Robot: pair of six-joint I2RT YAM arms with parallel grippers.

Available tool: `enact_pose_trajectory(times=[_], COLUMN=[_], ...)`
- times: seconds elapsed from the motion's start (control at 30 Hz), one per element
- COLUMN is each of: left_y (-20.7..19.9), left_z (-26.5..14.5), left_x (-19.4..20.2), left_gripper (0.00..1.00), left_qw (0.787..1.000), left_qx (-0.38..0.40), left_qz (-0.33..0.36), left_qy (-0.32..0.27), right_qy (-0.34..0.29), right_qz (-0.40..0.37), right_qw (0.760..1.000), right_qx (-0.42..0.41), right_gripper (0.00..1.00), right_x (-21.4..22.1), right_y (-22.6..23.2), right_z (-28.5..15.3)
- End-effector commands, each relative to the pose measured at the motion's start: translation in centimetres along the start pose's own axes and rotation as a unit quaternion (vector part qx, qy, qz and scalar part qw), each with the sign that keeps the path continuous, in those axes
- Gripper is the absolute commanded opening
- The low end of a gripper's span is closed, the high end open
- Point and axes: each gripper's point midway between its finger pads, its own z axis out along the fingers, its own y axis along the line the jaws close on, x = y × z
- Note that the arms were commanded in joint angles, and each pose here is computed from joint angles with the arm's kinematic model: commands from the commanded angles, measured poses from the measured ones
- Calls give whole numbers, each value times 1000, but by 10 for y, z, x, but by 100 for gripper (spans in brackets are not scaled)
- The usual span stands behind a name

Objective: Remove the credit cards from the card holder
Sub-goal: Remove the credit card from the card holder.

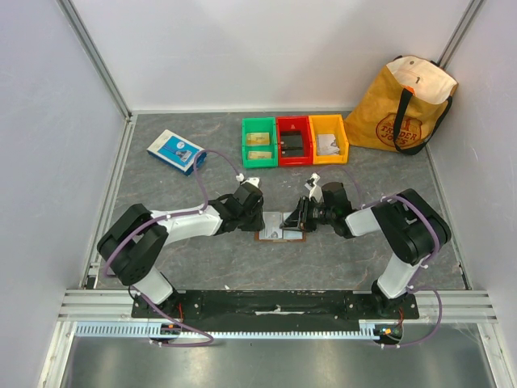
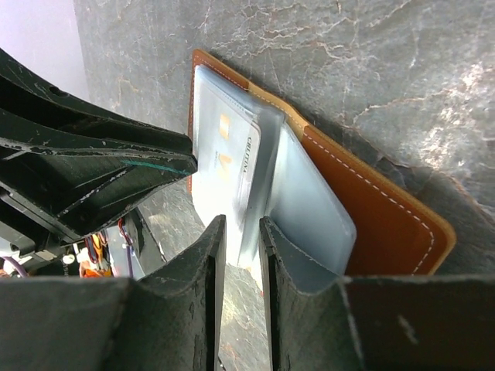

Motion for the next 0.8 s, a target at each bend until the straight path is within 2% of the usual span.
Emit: enact_pose_trajectory(times=[0.0, 0.17, 0.3, 0.33, 0.4, 0.57, 0.77], left_y=[-9, -3, 3, 5, 7, 13, 19], left_z=[3, 8, 11, 11, 12, 12, 11], left_x=[-3, 5, 13, 14, 16, 21, 22], left_gripper=[26, 20, 15, 11, 9, 2, 2], left_qw=[1000, 1000, 1000, 1000, 1000, 999, 999], left_qx=[15, 7, -2, -5, -8, -18, -20], left_qz=[12, 8, 6, 5, 4, 0, -10], left_qy=[5, 14, 23, 24, 27, 31, 32], right_qy=[-3, 4, 5, 6, 9, 10, 19], right_qz=[-19, -21, -21, -22, -20, -12, -9], right_qw=[1000, 1000, 1000, 999, 999, 999, 999], right_qx=[13, -1, -15, -24, -35, -50, -38], right_gripper=[31, 30, 19, 18, 18, 0, 0], right_x=[-5, -1, 0, 1, 4, 8, 11], right_y=[-1, 4, 8, 10, 13, 13, 2], right_z=[5, 10, 10, 9, 9, 7, 2])
